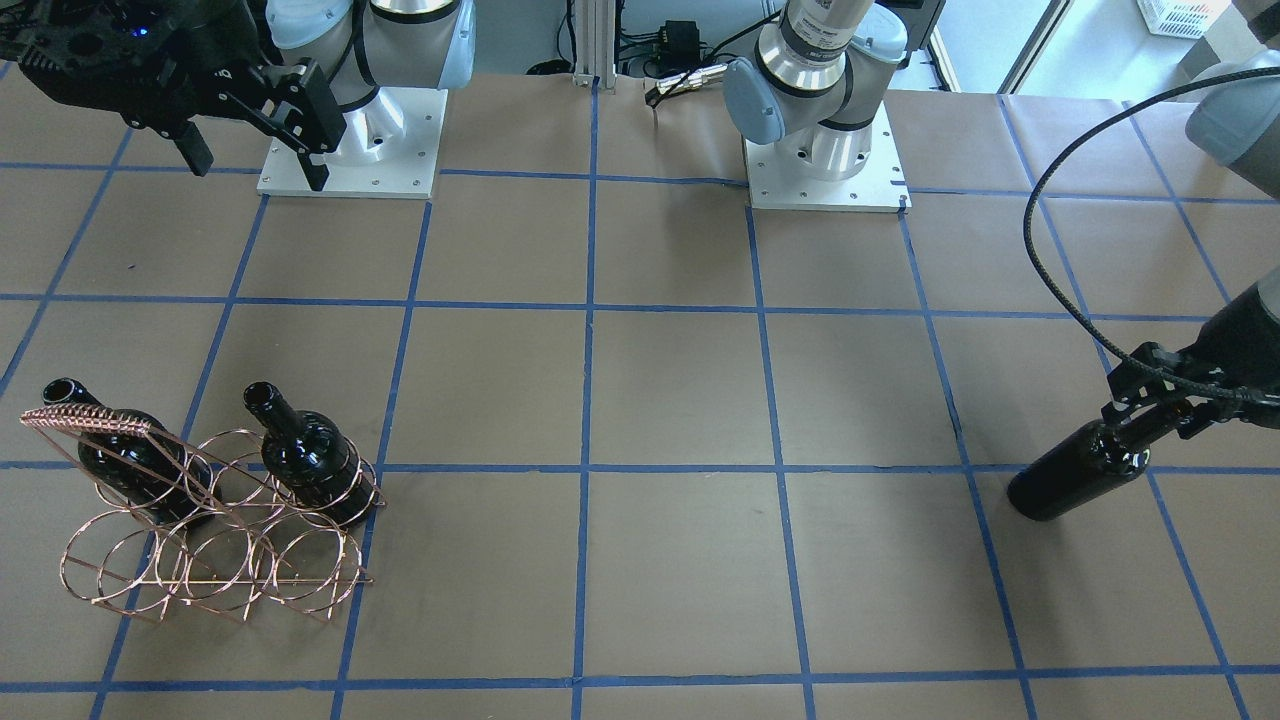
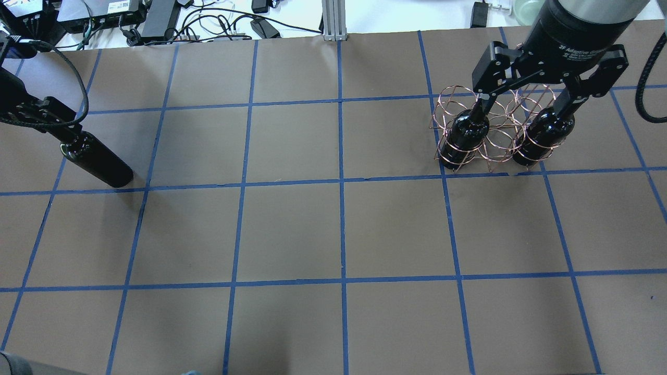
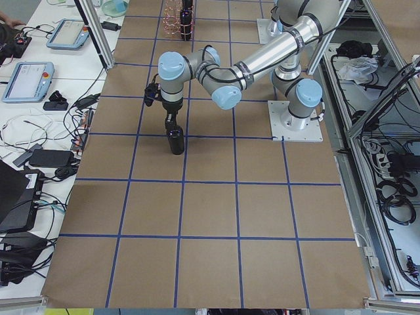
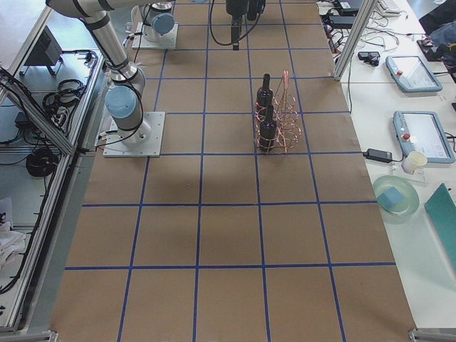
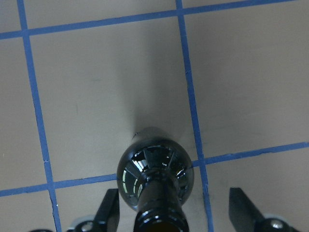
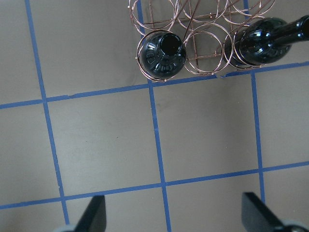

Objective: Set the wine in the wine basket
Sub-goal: 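Close the left gripper on the bottle neck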

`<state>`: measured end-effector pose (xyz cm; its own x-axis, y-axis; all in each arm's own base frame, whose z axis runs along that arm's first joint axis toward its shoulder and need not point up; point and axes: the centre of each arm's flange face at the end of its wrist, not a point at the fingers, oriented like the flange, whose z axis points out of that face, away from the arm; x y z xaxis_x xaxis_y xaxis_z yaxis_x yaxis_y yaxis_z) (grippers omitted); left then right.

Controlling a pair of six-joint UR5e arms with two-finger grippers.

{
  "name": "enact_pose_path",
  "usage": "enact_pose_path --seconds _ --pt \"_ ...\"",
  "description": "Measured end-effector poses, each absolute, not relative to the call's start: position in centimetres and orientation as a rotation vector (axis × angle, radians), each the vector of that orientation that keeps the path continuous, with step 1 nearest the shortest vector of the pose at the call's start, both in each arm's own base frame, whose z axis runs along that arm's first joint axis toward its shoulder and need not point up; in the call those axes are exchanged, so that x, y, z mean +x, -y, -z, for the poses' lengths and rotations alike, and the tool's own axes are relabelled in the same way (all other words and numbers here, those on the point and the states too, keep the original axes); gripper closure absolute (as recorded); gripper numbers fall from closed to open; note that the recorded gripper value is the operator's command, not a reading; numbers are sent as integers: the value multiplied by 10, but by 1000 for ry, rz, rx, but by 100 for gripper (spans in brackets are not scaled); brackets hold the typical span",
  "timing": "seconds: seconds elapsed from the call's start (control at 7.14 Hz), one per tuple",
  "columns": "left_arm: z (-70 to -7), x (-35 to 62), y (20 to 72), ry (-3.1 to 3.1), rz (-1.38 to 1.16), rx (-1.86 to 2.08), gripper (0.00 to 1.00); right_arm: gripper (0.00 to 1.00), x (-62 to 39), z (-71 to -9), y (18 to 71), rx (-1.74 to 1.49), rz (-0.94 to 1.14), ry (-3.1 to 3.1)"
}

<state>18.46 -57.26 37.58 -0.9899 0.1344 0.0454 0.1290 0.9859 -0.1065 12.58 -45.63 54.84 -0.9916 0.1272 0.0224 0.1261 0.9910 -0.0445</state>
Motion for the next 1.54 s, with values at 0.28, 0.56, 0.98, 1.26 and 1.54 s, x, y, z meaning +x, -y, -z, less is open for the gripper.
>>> enact_pose_path --seconds 0.28,0.56,0.98,1.26,1.54 --pt "-372 189 574 3107 -127 -207 25 0 126 -549 456 -198 -67 3109" --pt "-371 189 574 3116 -113 -188 31 0 126 -548 456 -201 -64 3113" --pt "-374 184 578 3121 -124 -171 32 0 127 -544 455 -202 -52 3116" --pt "-376 184 580 3124 -133 -171 36 0 127 -544 455 -203 -51 3117" --pt "-375 184 581 3123 -130 -173 45 0 127 -544 455 -203 -52 3117"
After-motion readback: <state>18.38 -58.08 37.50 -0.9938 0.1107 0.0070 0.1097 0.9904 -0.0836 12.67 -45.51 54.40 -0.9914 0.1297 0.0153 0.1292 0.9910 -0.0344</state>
